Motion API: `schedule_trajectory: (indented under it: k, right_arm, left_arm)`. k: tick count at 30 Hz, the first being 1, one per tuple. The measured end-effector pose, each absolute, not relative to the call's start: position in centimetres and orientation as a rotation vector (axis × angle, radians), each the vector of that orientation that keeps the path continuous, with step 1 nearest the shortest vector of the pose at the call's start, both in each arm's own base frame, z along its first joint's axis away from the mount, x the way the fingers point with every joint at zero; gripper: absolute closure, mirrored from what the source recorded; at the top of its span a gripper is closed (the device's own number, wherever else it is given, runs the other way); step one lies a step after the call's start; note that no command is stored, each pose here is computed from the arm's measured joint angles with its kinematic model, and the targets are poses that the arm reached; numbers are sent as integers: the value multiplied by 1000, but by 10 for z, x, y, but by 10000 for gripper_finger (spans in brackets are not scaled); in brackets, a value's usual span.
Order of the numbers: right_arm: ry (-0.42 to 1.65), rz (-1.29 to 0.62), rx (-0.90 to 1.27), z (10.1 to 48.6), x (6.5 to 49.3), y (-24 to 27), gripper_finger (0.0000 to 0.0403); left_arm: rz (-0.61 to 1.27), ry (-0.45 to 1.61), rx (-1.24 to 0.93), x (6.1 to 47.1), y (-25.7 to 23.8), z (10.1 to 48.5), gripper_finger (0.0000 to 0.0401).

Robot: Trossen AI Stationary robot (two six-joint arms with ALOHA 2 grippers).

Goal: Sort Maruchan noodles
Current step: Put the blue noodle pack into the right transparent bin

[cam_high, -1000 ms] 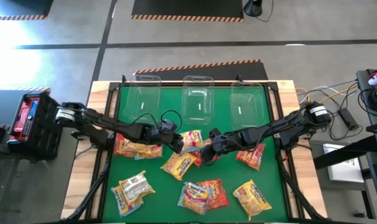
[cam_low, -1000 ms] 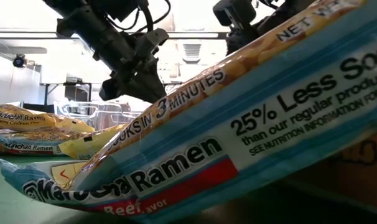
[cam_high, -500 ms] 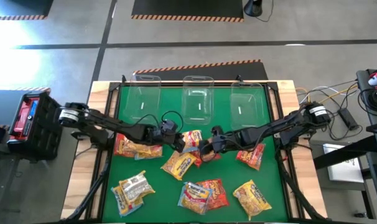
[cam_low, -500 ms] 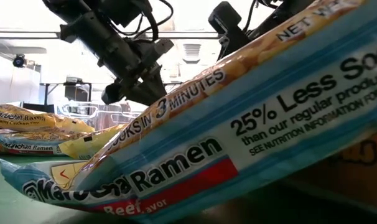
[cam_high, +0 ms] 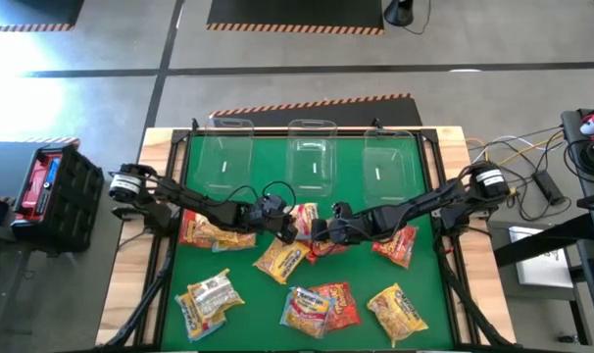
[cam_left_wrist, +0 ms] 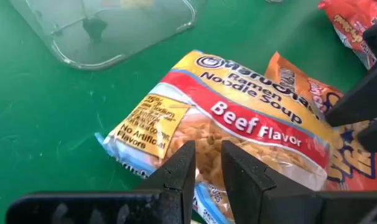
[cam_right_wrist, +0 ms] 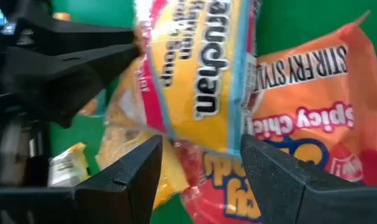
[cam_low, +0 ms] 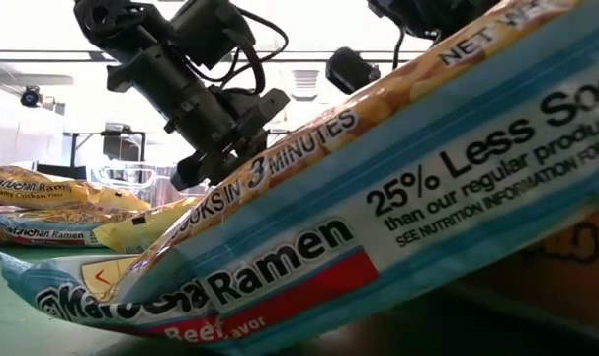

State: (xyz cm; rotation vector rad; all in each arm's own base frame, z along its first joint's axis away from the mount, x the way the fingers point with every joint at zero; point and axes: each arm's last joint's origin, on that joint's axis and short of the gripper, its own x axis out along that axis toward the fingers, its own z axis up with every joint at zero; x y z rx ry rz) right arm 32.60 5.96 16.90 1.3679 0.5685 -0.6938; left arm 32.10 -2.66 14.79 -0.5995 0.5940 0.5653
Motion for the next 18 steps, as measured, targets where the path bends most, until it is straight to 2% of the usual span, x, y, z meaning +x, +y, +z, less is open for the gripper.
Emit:
schedule_trajectory:
  k: [4,12,18]
  right_arm:
    - [572,-676,1386,166,329,61,195]
    - [548,-613,1352,184,324,61,195]
    - [595,-733,1278,178,314,57,195]
  left_arm:
    - [561,602,-600,321,-27,148,342]
    - [554,635,-601,323,-28,138,342]
    - [550,648,-607,324,-29,132,342]
